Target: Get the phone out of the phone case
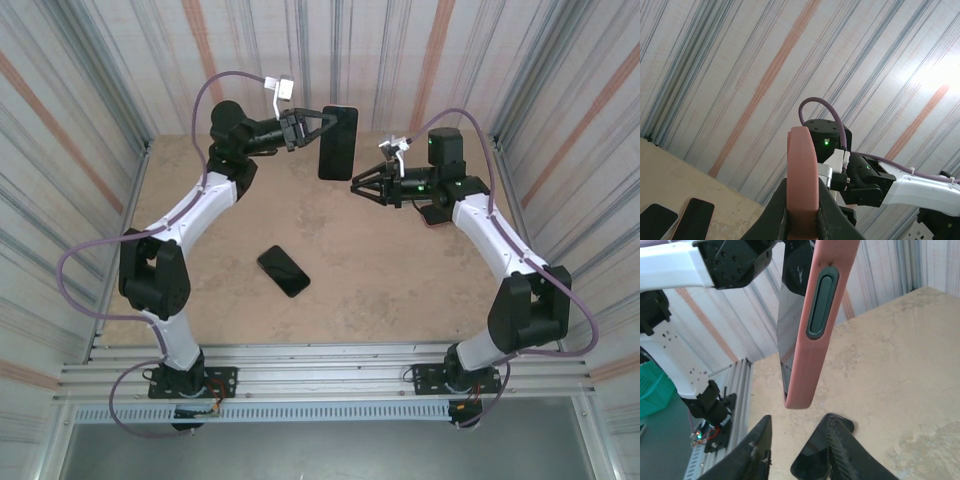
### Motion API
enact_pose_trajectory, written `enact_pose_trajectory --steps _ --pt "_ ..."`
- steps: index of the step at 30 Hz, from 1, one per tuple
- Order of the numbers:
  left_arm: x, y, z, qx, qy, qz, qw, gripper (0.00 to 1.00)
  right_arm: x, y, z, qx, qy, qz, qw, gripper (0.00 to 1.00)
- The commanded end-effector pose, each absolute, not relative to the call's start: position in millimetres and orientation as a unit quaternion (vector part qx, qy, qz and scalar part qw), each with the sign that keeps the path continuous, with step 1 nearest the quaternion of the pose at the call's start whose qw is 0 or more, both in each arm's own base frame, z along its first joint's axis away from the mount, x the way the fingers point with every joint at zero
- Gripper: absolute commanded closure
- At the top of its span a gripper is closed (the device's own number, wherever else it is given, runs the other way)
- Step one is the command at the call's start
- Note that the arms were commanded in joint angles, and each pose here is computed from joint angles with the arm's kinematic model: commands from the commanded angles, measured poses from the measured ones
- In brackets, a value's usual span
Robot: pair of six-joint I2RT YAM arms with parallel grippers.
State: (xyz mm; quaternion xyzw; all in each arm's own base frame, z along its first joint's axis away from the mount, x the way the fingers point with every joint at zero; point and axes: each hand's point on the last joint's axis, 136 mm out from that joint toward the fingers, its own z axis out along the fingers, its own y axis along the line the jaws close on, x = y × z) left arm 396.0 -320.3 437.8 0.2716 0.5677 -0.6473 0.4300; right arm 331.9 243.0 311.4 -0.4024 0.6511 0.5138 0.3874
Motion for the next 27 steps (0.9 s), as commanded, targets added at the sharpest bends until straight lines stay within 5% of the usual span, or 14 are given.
enact_pose_trajectory --steps 1,19,27 --pt "389.7 -314.8 462.8 0.298 0.535 -0.642 0.462 1.0 326.1 249.8 323.9 -0.432 0.621 0.521 0.395 0.71" --pt "380.8 -321.7 465.3 0.304 0.533 -0.65 0.449 1.0 327.8 257.6 325.3 -0.444 0.614 0.521 0.393 0.77" --pt "380.5 -323.5 465.0 0.301 0.537 -0.657 0.435 1.0 327.8 258.3 326.7 -0.45 0.612 0.514 0.398 0.87"
